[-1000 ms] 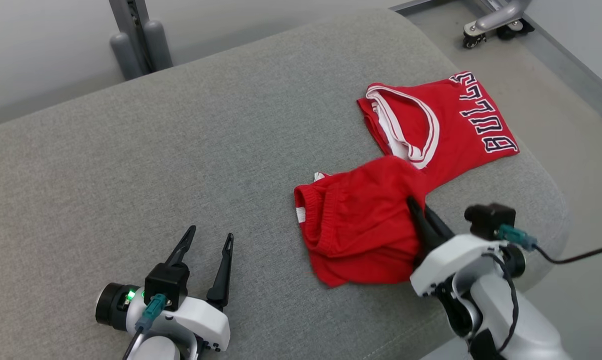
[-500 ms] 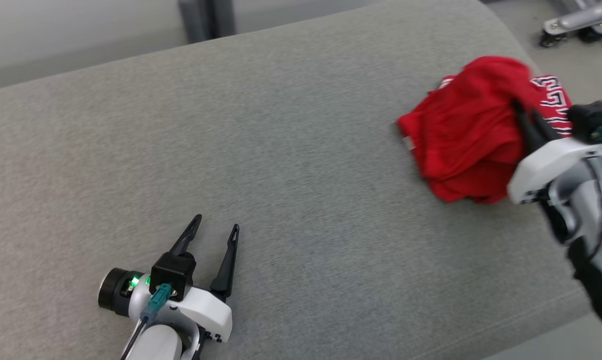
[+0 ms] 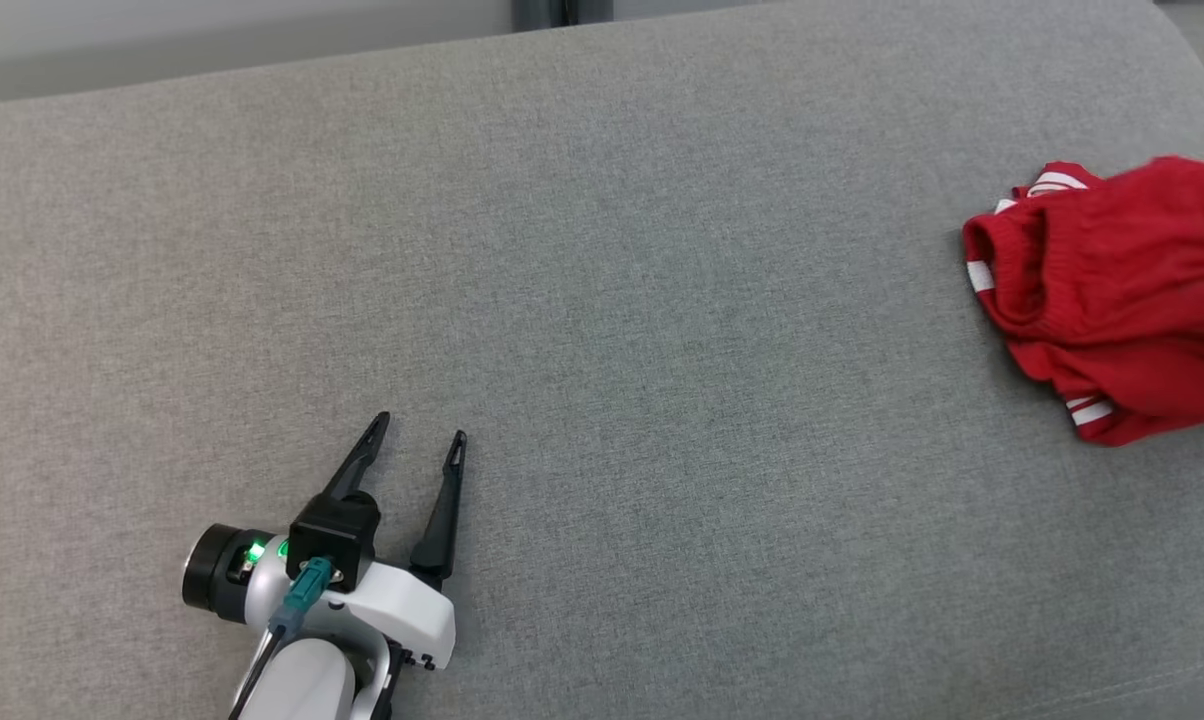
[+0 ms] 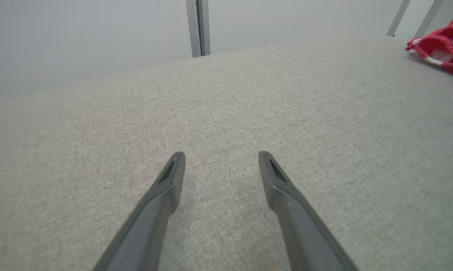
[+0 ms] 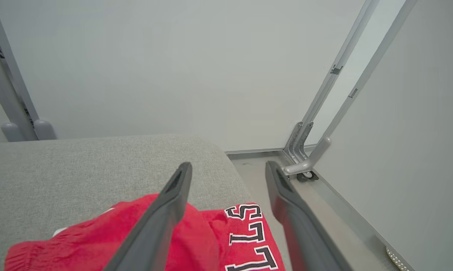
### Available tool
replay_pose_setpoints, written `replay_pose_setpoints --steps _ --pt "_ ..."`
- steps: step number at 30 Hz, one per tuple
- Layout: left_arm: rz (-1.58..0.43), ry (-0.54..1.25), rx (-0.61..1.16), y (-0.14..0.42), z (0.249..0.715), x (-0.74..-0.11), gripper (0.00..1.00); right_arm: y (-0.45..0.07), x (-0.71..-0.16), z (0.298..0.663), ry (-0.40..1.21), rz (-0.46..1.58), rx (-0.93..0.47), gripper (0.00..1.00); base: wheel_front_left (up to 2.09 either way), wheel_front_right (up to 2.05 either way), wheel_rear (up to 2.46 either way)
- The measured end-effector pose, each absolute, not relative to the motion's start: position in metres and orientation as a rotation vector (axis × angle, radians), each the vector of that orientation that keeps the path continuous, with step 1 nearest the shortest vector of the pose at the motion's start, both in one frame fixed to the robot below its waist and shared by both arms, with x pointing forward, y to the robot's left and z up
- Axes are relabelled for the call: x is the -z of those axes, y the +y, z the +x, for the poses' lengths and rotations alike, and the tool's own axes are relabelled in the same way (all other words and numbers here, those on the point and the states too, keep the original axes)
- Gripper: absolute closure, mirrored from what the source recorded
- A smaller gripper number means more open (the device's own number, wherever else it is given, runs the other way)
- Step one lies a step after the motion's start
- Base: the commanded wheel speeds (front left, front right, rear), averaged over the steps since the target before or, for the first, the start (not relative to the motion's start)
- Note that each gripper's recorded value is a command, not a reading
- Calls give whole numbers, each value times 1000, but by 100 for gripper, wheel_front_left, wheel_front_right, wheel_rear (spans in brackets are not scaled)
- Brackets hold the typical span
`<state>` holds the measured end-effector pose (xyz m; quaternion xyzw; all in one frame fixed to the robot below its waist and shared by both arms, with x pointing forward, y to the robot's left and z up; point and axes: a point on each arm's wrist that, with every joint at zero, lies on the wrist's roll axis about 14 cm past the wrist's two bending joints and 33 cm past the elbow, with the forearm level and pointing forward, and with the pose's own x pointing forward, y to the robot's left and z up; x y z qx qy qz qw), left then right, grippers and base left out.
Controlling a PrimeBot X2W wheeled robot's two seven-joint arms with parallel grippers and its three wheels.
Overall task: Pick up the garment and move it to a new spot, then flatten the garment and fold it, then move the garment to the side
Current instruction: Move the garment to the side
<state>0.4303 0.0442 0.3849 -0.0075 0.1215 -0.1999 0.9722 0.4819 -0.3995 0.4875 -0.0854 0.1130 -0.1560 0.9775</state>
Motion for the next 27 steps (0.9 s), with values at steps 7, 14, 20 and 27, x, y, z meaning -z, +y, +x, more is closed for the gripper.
replay_pose_setpoints --steps 7,14,20,27 --pt "-18 204 344 58 432 -402 0 -343 -507 488 70 -138 245 0 0 0 0" --pt "-17 175 261 82 428 -416 0 -262 -506 480 0 -75 99 0 0 0 0" --pt "-16 164 176 108 416 -424 0 -217 -485 459 31 -29 9 0 0 0 0" --pt "-19 157 68 142 393 -431 0 -196 -466 430 73 50 -17 0 0 0 0"
